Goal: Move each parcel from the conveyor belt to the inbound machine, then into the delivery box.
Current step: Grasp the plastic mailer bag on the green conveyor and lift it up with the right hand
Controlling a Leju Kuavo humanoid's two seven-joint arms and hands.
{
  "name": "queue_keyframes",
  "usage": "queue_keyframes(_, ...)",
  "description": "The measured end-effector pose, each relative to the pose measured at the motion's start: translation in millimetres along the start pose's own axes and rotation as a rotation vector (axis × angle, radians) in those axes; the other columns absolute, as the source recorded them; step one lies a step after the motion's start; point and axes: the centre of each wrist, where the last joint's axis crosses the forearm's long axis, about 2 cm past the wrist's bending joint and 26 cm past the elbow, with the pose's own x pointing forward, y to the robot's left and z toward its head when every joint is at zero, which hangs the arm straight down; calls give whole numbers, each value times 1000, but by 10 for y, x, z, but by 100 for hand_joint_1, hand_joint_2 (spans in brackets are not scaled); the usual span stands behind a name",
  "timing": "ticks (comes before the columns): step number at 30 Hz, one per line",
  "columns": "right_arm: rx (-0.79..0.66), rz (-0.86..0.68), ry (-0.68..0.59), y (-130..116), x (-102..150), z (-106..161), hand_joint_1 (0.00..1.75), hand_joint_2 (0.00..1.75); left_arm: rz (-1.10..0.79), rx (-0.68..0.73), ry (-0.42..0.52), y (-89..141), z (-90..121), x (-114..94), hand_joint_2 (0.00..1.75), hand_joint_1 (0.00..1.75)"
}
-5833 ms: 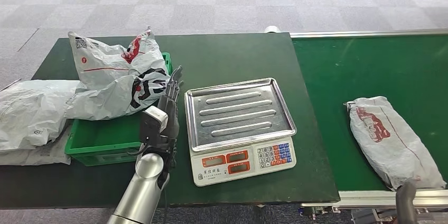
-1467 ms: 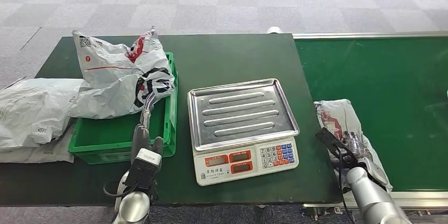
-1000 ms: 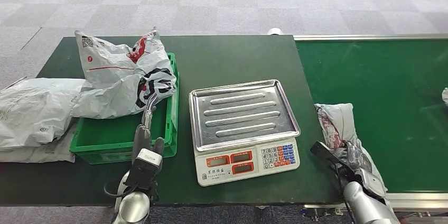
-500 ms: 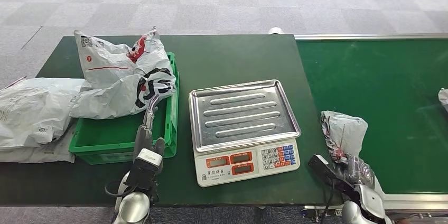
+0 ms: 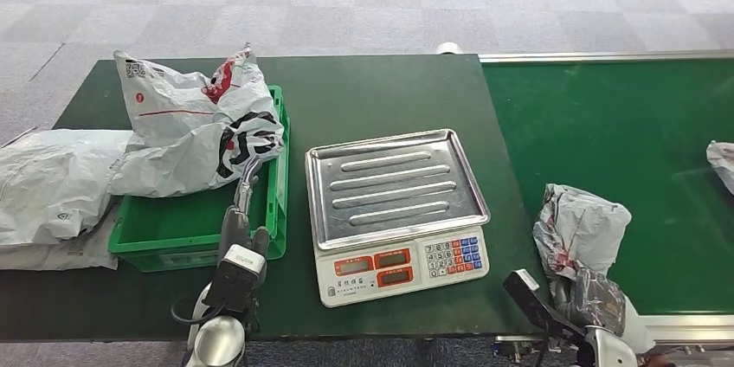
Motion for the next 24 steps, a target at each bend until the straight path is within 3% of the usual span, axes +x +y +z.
queue_keyframes(13,-80,-15,-29,-99,36,81,175,175,5,-2,-1,0,2,3,0,0)
queue_keyframes(18,-250,-10,-91,-318,175,296,175,175,14,-13,-6,-3,3,3,0,0)
queue_keyframes(24,-568,-7,-172,-676,428,818,175,175,20,-32,-13,-13,4,-11,0,0)
